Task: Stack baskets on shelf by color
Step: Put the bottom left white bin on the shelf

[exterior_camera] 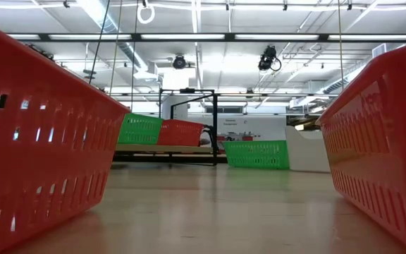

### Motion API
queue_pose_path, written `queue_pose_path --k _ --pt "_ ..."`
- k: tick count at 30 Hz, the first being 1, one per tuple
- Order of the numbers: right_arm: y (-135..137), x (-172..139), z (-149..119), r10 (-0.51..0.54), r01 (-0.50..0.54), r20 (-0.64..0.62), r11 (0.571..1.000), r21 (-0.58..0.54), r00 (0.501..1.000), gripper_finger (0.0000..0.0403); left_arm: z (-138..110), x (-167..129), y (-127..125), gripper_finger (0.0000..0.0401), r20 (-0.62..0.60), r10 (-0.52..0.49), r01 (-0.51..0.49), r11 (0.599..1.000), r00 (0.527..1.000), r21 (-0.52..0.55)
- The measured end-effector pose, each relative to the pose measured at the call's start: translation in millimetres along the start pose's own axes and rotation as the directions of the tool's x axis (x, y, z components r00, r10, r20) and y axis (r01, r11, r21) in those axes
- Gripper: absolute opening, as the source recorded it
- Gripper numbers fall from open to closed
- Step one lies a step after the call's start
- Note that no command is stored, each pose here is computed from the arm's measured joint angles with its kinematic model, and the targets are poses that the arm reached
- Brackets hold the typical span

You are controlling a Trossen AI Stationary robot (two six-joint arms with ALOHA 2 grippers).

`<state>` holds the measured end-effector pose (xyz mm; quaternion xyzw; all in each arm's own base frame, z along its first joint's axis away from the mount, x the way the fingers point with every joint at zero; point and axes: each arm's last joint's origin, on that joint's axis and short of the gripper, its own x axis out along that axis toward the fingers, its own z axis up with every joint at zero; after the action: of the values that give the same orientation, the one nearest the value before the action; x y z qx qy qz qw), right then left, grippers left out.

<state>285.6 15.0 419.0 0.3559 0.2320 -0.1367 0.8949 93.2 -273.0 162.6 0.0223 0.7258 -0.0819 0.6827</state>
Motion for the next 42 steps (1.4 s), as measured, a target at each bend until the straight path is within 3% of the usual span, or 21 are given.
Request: queue_pose_path --k 6,13,20,26,32,35,39,42 --pt "2 10 -3 -0.001 0.0 -0.023 0.999 -0.036 1.0 0.0227 5 -20 7 0.0009 -0.005 -0.035 0.034 0.995 0.999 -0.095" --pt "-2 11 0 0.001 -0.004 -0.028 0.992 -0.122 1.0 0.0226 16 -82 19 0.0005 -0.001 -0.025 0.025 0.981 1.0 -0.191" --pt "-10 12 10 0.005 -0.009 -0.023 0.983 -0.182 1.0 0.0226 40 -159 31 0.0004 0.133 -0.048 0.085 0.954 0.99 -0.288" --pt "-17 12 21 0.079 -0.088 -0.049 0.974 -0.209 0.996 0.0226 61 -216 41 0.0004 0.309 -0.154 0.258 0.908 0.939 -0.33" --pt "-23 13 30 0.127 -0.138 -0.062 0.96 -0.243 0.99 0.0226 84 -251 74 0.0004 0.493 -0.056 0.278 0.878 0.868 -0.39" --pt "-28 12 34 0.145 -0.16 -0.076 0.955 -0.25 0.986 0.0226 98 -255 96 0.0004 0.516 -0.001 0.26 0.865 0.857 -0.429" --pt "-33 12 38 0.168 -0.186 -0.094 0.953 -0.239 0.981 0.0226 111 -254 129 0.0004 0.486 0.075 0.232 0.808 0.871 -0.541" --pt "-36 11 41 0.183 -0.203 -0.103 0.952 -0.229 0.978 0.0226 116 -252 157 0.0006 0.425 0.141 0.208 0.709 0.894 -0.674"
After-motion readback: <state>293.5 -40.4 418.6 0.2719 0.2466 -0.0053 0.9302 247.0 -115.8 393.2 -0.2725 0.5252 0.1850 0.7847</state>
